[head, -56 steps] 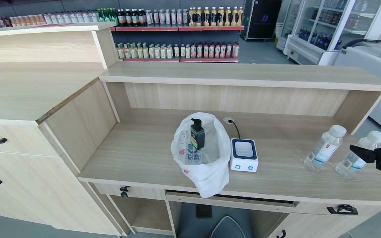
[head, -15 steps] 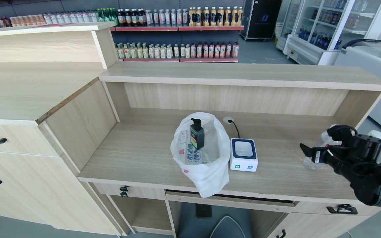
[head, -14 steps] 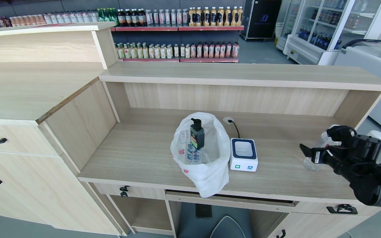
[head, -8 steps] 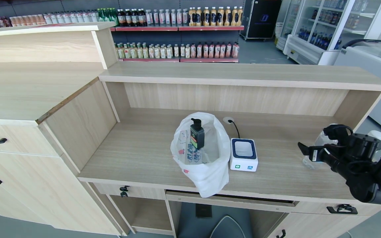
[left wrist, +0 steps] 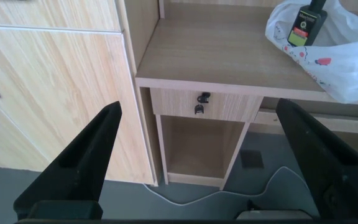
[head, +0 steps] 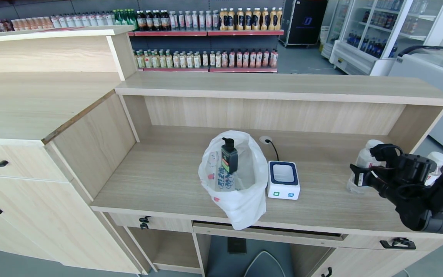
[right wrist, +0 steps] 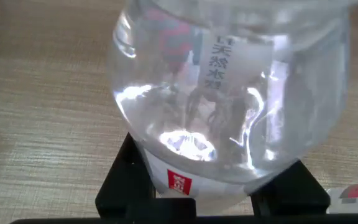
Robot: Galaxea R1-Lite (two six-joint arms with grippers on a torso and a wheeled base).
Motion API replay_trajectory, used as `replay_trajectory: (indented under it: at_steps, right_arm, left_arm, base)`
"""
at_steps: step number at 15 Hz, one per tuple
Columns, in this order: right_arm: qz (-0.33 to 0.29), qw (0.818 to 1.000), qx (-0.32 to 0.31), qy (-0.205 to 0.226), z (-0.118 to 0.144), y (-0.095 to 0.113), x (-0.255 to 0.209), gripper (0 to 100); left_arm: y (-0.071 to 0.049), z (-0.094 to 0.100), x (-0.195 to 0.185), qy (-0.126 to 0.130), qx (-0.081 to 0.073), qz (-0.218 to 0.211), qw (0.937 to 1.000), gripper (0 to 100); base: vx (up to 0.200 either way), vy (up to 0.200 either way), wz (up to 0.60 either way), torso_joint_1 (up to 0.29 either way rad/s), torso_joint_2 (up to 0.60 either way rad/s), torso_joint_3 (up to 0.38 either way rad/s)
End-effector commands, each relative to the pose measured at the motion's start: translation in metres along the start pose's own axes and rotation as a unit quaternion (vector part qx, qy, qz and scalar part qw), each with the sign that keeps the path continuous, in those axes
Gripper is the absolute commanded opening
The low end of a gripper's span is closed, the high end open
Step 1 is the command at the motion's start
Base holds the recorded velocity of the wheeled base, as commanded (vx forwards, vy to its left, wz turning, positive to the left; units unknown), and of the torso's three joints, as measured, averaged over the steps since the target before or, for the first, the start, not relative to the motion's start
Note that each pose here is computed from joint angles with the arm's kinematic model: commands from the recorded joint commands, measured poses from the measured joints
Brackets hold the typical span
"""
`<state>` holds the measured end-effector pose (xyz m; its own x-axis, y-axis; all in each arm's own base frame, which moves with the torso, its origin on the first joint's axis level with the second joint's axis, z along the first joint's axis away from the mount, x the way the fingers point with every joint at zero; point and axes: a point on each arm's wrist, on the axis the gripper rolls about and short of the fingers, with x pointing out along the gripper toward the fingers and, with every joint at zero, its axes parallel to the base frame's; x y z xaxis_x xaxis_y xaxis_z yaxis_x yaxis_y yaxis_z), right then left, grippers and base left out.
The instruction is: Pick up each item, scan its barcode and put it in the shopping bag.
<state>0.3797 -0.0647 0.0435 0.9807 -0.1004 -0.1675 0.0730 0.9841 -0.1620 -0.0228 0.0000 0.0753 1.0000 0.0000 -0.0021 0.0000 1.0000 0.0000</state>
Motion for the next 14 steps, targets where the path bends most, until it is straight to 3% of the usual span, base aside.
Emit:
replay_trajectory:
  at_steps: [1,10,11,14]
  right_arm:
    - [-0.004,1.000,0.001,-0.014,0.009,-0.004,0.007,0]
    - [0.010,1.000,0.004,0.004,0.025,-0.004,0.009,0]
    - [0.013,1.000,0.014,0.006,0.035,-0.004,0.004,0]
    - [0.061,0.990,0.122,0.017,0.113,0.015,-0.040,0]
  left_arm:
    - [0.000,0.000,0.000,0.000,0.000,0.000,1.0000,100]
    - [0.000,0.000,0.000,0.000,0.000,0.000,1.0000,100]
    - [0.000,0.000,0.000,0.000,0.000,0.000,1.0000,100]
    - [0.000,0.000,0.000,0.000,0.000,0.000,1.0000,100]
  base:
    - [0.000,0.000,0.00,0.000,0.00,0.000]
    - [0.000,0.000,0.00,0.000,0.00,0.000]
    - [0.000,0.000,0.00,0.000,0.00,0.000]
    - [0.000,0.000,0.00,0.000,0.00,0.000]
